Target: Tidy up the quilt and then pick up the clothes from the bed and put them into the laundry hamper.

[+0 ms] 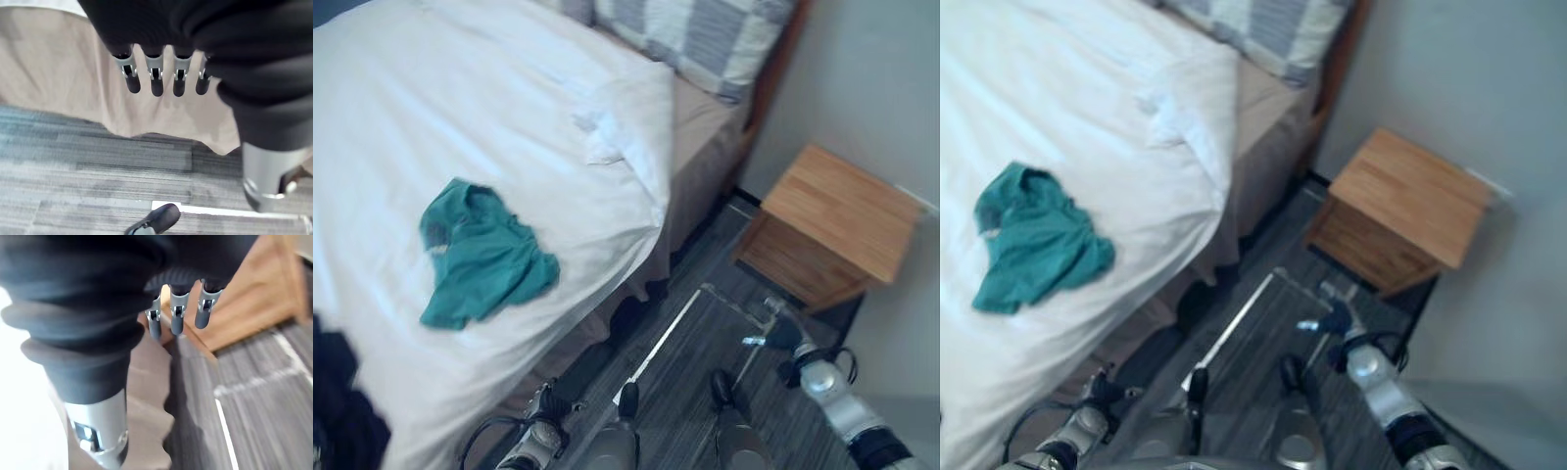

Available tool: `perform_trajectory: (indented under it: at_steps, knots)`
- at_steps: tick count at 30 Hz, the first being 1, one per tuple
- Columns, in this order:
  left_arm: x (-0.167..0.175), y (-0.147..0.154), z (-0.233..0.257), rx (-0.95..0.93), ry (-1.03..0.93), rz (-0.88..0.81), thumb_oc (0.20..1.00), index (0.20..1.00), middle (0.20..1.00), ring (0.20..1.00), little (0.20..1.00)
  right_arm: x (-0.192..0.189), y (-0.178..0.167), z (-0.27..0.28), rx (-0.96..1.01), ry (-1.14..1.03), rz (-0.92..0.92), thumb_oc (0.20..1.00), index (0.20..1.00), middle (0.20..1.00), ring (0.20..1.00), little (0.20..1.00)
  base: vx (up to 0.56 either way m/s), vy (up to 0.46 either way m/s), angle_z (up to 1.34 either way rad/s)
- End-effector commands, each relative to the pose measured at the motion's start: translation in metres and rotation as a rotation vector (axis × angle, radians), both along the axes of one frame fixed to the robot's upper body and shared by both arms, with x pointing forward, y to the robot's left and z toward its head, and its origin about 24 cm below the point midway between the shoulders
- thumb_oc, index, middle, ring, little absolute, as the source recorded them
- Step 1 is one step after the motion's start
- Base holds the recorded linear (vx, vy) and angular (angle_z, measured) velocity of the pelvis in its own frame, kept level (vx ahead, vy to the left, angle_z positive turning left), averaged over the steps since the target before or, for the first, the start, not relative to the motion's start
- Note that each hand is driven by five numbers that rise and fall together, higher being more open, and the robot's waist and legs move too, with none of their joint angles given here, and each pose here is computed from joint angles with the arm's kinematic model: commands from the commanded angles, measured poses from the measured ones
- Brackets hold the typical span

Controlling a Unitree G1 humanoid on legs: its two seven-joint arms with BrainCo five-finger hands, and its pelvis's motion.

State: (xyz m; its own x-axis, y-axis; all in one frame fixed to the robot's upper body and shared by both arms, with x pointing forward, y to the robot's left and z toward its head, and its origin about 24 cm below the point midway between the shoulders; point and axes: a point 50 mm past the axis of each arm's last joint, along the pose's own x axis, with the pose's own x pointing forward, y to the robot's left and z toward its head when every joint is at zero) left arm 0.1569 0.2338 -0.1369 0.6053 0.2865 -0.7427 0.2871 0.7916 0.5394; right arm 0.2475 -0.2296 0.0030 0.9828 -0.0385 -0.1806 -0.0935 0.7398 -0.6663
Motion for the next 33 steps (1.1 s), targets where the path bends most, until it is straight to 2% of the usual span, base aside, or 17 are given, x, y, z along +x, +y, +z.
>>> perform_trajectory:
  at_steps: [1,3,6,7,8,9,10,16,17,24,28,33]
  knots:
    - [-0.020,0.016,-0.003,0.018,0.025,0.072,1.000,1.000,1.000,1.000,1.000,0.020,-0.015,0.092,-0.172,-0.399,0.075,1.000,1.000,1.000,1.000,1.000,0.27,-0.588,2.57]
    - [-0.022,0.016,-0.004,0.016,0.035,0.074,1.000,1.000,1.000,1.000,1.000,0.026,-0.024,0.131,-0.253,-0.521,0.094,1.000,1.000,1.000,1.000,1.000,0.01,-0.294,1.94]
    - [-0.028,0.019,-0.005,0.026,0.067,0.054,1.000,1.000,1.000,1.000,1.000,0.028,-0.029,0.151,-0.352,-0.570,0.100,1.000,1.000,1.000,1.000,1.000,0.00,-0.156,1.79]
    - [-0.038,0.025,-0.007,0.036,0.107,0.049,1.000,1.000,1.000,1.000,1.000,0.030,-0.040,0.167,-0.436,-0.607,0.052,1.000,1.000,1.000,1.000,1.000,0.03,-0.168,1.56]
    - [-0.038,0.025,-0.007,0.036,0.108,0.048,1.000,1.000,1.000,1.000,1.000,0.030,-0.040,0.167,-0.437,-0.606,0.051,1.000,1.000,1.000,1.000,1.000,0.05,-0.142,1.22]
    - [-0.053,0.029,-0.010,0.037,0.150,0.062,1.000,1.000,1.000,1.000,1.000,0.025,-0.063,0.179,-0.572,-0.618,-0.048,1.000,1.000,1.000,1.000,1.000,0.05,-0.046,0.84]
    - [-0.061,0.028,-0.013,0.036,0.191,0.053,1.000,1.000,1.000,1.000,1.000,0.023,-0.079,0.182,-0.611,-0.603,-0.120,1.000,1.000,1.000,1.000,1.000,0.05,-0.052,0.82]
    - [-0.070,0.035,-0.014,0.063,0.247,0.040,1.000,1.000,1.000,1.000,1.000,0.027,-0.104,0.197,-0.579,-0.661,-0.307,1.000,1.000,1.000,1.000,1.000,0.05,-0.031,0.81]
    - [-0.067,0.040,-0.012,0.082,0.241,0.037,1.000,1.000,1.000,1.000,1.000,0.031,-0.120,0.200,-0.610,-0.626,-0.378,1.000,1.000,1.000,1.000,1.000,0.02,-0.053,0.81]
    - [-0.063,0.051,-0.007,0.103,0.242,0.004,1.000,1.000,1.000,1.000,1.000,0.032,-0.163,0.201,-0.589,-0.516,-0.564,1.000,1.000,1.000,1.000,1.000,0.11,-0.268,0.48]
    - [-0.068,0.054,-0.007,0.116,0.254,0.004,1.000,1.000,1.000,1.000,1.000,0.042,-0.160,0.201,-0.569,-0.507,-0.551,1.000,1.000,1.000,1.000,1.000,0.14,-0.379,0.18]
    - [-0.075,0.055,-0.008,0.126,0.256,-0.002,1.000,1.000,1.000,1.000,1.000,0.069,-0.133,0.227,-0.617,-0.536,-0.410,1.000,1.000,1.000,1.000,1.000,0.15,-0.348,-0.18]
